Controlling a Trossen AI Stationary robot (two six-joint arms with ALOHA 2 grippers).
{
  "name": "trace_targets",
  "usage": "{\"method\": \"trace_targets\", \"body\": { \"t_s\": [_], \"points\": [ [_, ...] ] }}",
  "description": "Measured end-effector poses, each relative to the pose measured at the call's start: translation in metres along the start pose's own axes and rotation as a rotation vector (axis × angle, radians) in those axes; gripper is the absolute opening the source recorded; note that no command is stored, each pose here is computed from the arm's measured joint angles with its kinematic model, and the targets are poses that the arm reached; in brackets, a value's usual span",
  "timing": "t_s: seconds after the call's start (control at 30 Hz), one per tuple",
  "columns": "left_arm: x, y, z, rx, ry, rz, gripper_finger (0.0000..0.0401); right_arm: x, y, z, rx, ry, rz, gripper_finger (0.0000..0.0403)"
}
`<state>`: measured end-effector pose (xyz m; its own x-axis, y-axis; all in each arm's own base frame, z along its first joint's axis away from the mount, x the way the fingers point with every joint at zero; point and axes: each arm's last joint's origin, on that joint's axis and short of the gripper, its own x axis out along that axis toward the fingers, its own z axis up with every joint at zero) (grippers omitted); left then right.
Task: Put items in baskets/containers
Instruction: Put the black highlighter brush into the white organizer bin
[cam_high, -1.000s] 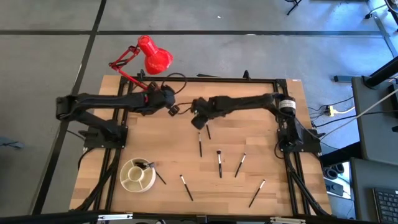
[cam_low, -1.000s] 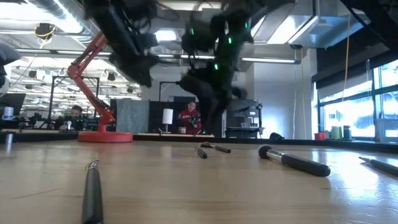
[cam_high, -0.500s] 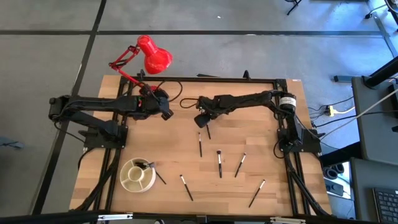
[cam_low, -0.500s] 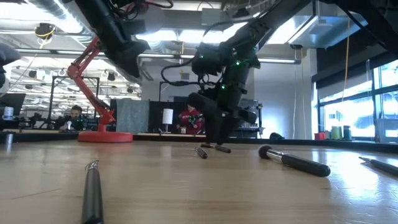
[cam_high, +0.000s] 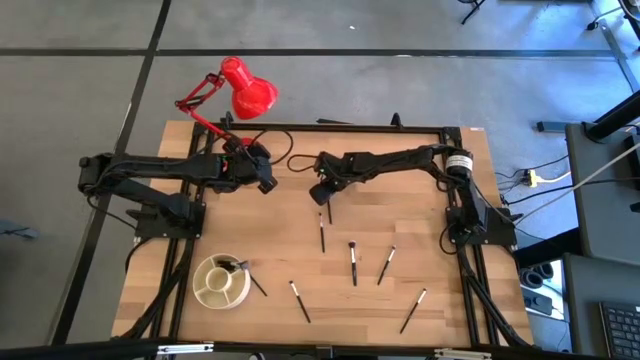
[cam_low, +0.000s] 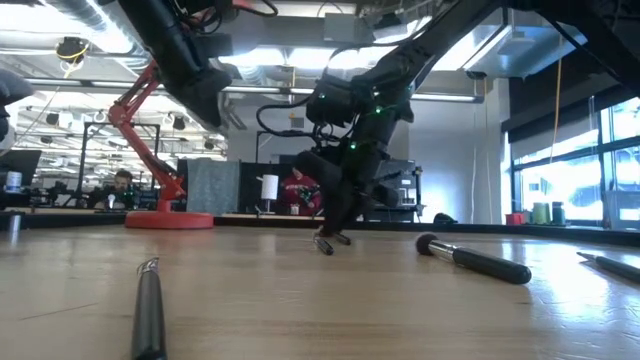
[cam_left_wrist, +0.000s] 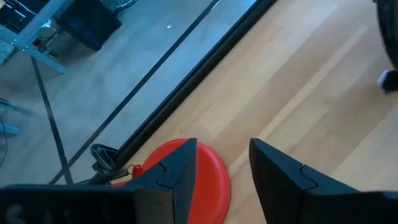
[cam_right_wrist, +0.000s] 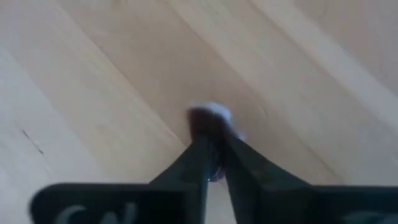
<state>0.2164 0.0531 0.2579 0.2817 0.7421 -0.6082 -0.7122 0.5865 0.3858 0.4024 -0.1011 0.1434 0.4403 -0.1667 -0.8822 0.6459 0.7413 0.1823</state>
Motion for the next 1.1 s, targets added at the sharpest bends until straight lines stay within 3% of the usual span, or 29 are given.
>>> {"method": "trace_targets", "body": {
  "t_s": [0.1, 0.27, 0.5, 0.67, 0.9, 1.1],
  "points": [
    [0.0, 0.001, -0.002, 0.024, 0.018, 0.014, 0.0143, -0.002, 0.006, 0.001, -0.041, -0.037, 0.022, 0.001],
    [-0.002, 0.008, -0.012, 0.055, 0.075, 0.111, 0.0143, -0.011, 0.029, 0.002, -0.133, -0.129, 0.118, 0.0012],
    [-0.015, 0.029, -0.025, 0.022, 0.083, 0.3, 0.0143, -0.034, 0.08, 0.005, -0.312, -0.42, 0.305, 0.0005],
    [-0.024, 0.037, -0.035, -0.015, 0.108, 0.327, 0.0143, -0.053, 0.115, 0.002, -0.381, -0.658, 0.403, 0.001],
    [-0.039, 0.042, -0.044, -0.032, 0.079, 0.351, 0.0143, -0.082, 0.143, 0.005, -0.414, -1.056, 0.512, 0.0011],
    [-0.05, 0.047, -0.051, -0.072, 0.065, 0.347, 0.0143, -0.067, 0.146, 0.004, -0.32, -1.257, 0.615, 0.0011]
  ]
}}
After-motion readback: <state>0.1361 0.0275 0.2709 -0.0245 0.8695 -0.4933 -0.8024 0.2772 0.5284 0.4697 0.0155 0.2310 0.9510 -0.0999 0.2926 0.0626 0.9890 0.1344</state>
